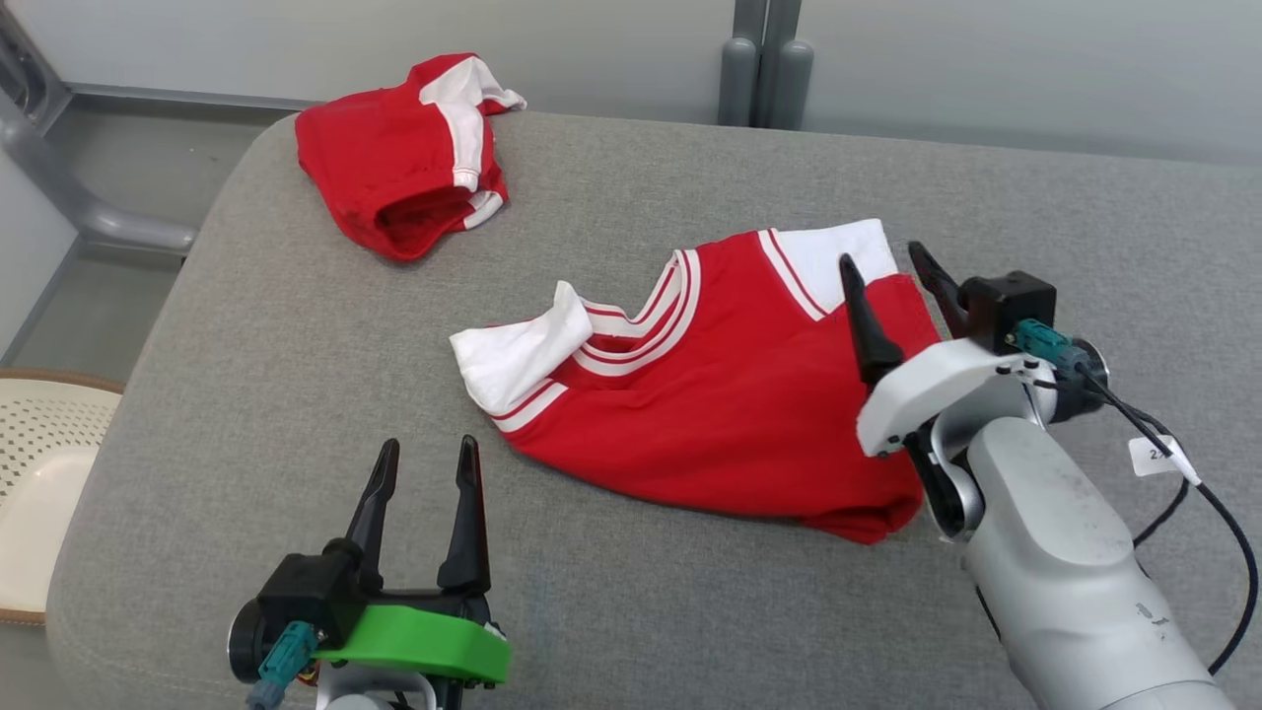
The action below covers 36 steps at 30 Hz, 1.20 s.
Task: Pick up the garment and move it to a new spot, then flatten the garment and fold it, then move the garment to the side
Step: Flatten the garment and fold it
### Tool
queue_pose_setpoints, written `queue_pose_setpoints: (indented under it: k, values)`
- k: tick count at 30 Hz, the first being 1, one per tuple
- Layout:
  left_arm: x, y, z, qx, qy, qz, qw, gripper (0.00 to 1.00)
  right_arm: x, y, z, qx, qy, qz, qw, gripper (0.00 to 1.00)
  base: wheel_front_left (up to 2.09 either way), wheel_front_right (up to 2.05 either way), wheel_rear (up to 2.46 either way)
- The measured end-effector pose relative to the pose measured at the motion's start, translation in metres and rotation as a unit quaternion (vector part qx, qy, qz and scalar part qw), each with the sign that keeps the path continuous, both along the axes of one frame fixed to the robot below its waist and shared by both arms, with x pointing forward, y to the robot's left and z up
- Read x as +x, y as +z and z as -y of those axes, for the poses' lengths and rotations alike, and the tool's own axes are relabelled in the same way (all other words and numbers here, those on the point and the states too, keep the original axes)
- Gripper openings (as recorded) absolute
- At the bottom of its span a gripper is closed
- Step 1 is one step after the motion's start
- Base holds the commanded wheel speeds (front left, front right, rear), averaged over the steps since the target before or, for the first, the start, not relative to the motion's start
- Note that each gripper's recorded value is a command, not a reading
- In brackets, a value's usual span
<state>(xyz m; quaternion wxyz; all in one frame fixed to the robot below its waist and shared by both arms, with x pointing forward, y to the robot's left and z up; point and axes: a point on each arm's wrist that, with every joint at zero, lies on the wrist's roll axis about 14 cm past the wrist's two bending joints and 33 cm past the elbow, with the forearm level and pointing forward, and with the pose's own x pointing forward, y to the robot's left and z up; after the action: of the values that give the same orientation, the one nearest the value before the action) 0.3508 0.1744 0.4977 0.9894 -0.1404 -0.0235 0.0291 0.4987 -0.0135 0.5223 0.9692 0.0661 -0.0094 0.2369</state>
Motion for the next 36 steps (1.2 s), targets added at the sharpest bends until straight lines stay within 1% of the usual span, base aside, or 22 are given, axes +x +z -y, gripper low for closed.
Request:
queue_pose_setpoints:
  k: [4, 8, 13, 21, 22, 23, 24, 25, 26, 31, 36]
  values:
    - [0.004, -0.003, 0.006, -0.001, -0.010, -0.005, 1.000, 1.00, 0.013, -0.030, 0.037, -0.037, -0.042, -0.042, 0.998, 1.00, 0.00, 0.00, 0.00]
    - [0.008, -0.007, 0.006, 0.000, -0.011, -0.011, 1.000, 1.00, 0.031, -0.044, 0.050, -0.063, -0.053, -0.080, 0.993, 1.00, 0.00, 0.00, 0.00]
    - [0.010, -0.012, -0.001, 0.004, -0.002, -0.020, 1.000, 1.00, 0.046, -0.067, 0.050, -0.090, -0.047, -0.133, 0.986, 1.00, 0.00, 0.00, 0.00]
    - [0.011, -0.023, -0.014, 0.009, 0.019, -0.038, 0.999, 1.00, 0.049, -0.107, 0.031, -0.084, -0.024, -0.223, 0.971, 1.00, 0.00, 0.00, 0.00]
    - [0.011, -0.024, -0.015, 0.009, 0.020, -0.040, 0.999, 1.00, 0.049, -0.110, 0.030, -0.083, -0.022, -0.231, 0.969, 0.95, 0.00, 0.00, 0.00]
    - [0.011, -0.025, -0.015, 0.009, 0.021, -0.041, 0.999, 1.00, 0.049, -0.113, 0.028, -0.084, -0.018, -0.237, 0.968, 0.62, 0.00, 0.00, 0.00]
    - [0.012, -0.025, -0.016, 0.010, 0.021, -0.042, 0.999, 1.00, 0.049, -0.114, 0.027, -0.085, -0.016, -0.239, 0.967, 0.39, 0.00, 0.00, 0.00]
    - [0.013, -0.025, -0.016, 0.011, 0.021, -0.041, 0.999, 1.00, 0.050, -0.114, 0.027, -0.084, -0.015, -0.237, 0.968, 0.24, 0.00, 0.00, 0.00]
    - [0.014, -0.025, -0.016, 0.011, 0.021, -0.041, 0.999, 1.00, 0.052, -0.112, 0.028, -0.083, -0.014, -0.232, 0.969, 0.00, 0.00, 0.00, 0.00]
    - [0.017, -0.025, -0.013, 0.010, 0.015, -0.040, 0.999, 1.00, 0.064, -0.088, 0.037, -0.079, -0.022, -0.182, 0.980, 0.00, 0.00, 0.00, 0.00]
    - [0.021, -0.022, -0.005, 0.013, 0.003, -0.034, 0.999, 1.00, 0.079, -0.051, 0.053, -0.080, -0.036, -0.120, 0.989, 0.00, 0.00, 0.00, 0.00]
